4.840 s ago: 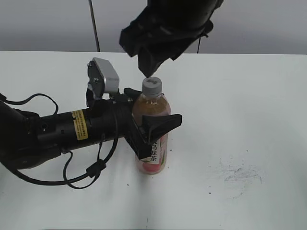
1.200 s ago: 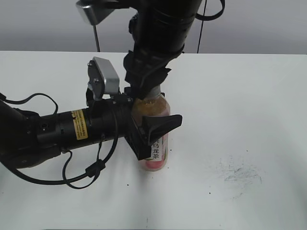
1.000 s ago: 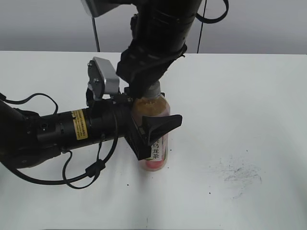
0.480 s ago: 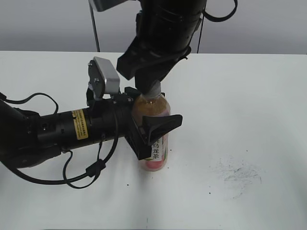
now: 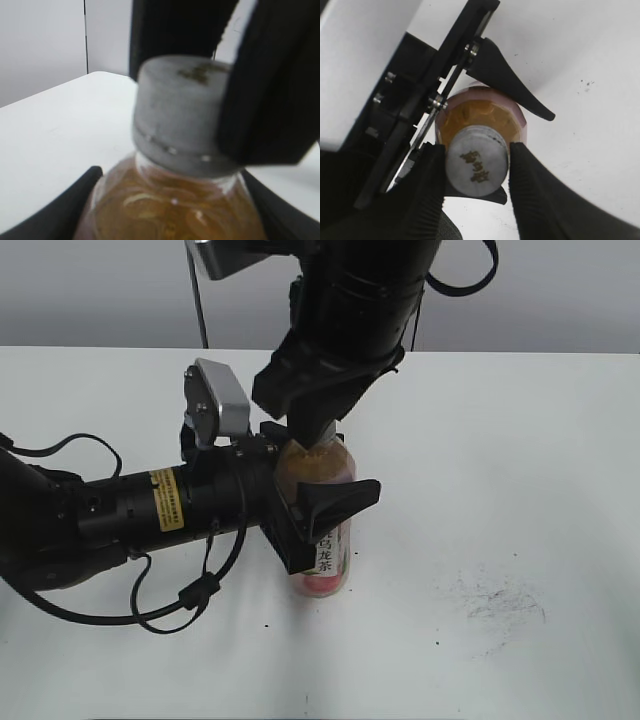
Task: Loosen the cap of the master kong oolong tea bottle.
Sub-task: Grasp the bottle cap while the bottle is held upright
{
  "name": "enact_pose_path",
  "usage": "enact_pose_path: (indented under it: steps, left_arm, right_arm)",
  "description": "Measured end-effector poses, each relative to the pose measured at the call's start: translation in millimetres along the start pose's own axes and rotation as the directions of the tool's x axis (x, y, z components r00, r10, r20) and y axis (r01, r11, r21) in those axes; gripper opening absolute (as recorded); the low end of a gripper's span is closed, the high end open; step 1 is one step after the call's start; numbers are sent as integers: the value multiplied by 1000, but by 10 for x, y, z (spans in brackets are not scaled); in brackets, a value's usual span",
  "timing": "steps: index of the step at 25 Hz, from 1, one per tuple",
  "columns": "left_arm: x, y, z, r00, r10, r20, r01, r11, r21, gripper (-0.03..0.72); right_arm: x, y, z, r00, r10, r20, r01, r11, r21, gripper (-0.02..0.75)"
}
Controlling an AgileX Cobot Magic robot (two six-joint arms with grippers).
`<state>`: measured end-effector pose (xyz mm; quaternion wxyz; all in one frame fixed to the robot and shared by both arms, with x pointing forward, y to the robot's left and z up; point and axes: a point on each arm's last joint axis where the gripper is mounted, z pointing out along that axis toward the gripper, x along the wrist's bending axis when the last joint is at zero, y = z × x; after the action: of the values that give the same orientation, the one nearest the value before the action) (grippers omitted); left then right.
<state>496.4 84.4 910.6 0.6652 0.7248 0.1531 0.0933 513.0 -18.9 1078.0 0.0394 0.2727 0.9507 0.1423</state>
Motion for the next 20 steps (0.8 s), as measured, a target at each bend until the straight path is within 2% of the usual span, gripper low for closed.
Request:
enact_pose_path:
  steps: [4, 8, 13, 17, 20]
  left_arm:
    - [0, 0, 0, 1000, -1, 0, 1, 1000, 0, 448]
    - [0, 0, 0, 1000, -1, 0, 1, 1000, 0, 448]
    - [1, 0, 0, 1000, -2, -2, 2, 1000, -1, 448]
    - [0, 0, 0, 1000, -2, 0, 2, 1000, 0, 448]
    - [-4, -1, 0, 1000, 1, 4, -1, 1000, 2, 448]
  right_arm:
    - [0, 0, 0, 1000, -5, 0, 5, 1000, 0, 316]
    - [1, 0, 0, 999, -42, -1, 42, 999, 0, 273]
    - [1, 0, 0, 982, -189, -1, 189, 982, 0, 273]
    - [0, 1, 0, 918, -397, 0, 397, 918, -1, 272]
    - [0, 2, 0, 831, -556, 1, 556, 831, -2, 272]
